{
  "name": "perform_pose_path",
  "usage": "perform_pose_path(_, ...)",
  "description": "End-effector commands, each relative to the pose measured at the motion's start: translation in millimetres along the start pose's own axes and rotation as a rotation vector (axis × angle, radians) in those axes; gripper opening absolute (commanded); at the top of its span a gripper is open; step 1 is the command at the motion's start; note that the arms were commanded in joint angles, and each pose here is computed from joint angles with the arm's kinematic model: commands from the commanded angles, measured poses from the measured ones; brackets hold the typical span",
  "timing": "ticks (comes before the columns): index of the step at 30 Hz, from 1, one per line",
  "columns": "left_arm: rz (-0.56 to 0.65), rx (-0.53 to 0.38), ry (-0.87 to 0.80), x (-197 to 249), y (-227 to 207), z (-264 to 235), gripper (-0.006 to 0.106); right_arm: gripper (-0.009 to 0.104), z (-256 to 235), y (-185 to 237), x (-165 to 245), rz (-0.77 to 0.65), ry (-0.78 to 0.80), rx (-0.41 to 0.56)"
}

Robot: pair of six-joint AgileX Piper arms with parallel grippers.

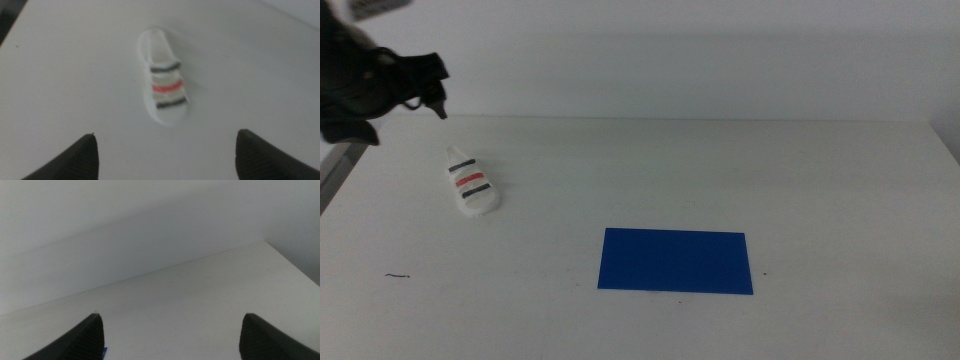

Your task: Use one arm to grab the shoe from the table and place it on the mat.

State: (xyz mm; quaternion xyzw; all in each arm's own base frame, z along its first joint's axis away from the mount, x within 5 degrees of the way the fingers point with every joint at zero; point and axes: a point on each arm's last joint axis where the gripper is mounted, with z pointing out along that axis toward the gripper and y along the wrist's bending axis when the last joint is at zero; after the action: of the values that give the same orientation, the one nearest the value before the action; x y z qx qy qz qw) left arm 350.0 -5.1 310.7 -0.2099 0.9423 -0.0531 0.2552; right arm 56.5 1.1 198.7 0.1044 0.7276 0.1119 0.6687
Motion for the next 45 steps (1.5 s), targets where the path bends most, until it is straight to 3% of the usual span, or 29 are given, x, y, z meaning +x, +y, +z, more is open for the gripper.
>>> perform_pose_path(1,-0.034,-0.065,0.055,-16,-6,34,0.094,0.079,0,0,0,-0.013,-0.01,-0.004)
perform_pose_path(9,-0.102,-0.155,0.203,-49,-23,126,0.094,0.079,0,0,0,-0.013,-0.01,-0.004)
perform_pose_path(13,-0.116,-0.149,0.24,-49,-27,160,0.092,0.079,0,0,0,-0.013,-0.01,-0.004)
perform_pose_path(17,-0.139,-0.133,0.28,-42,-27,179,0.082,0.079,0,0,0,-0.013,-0.01,-0.004)
perform_pose_path(20,-0.143,-0.111,0.287,-41,-29,185,0.066,0.079,0,0,0,-0.013,-0.01,-0.004)
perform_pose_path(26,-0.171,-0.115,0.315,-39,-37,171,0.01,0.079,0,0,0,-0.013,-0.01,-0.004)
perform_pose_path(28,-0.138,-0.116,0.322,-37,-53,153,-0.002,0.079,0,0,0,-0.013,-0.01,-0.004)
perform_pose_path(32,-0.028,-0.03,0.256,-25,-114,117,-0.001,0.079,0,0,0,-0.013,-0.01,-0.004)
perform_pose_path(37,0.061,0.064,0.295,41,-197,90,0.005,0.079,0,0,0,-0.013,-0.01,-0.004)
perform_pose_path(45,0.218,0.101,0.331,143,-270,60,0.012,0.079,0,0,0,-0.013,-0.01,-0.004)
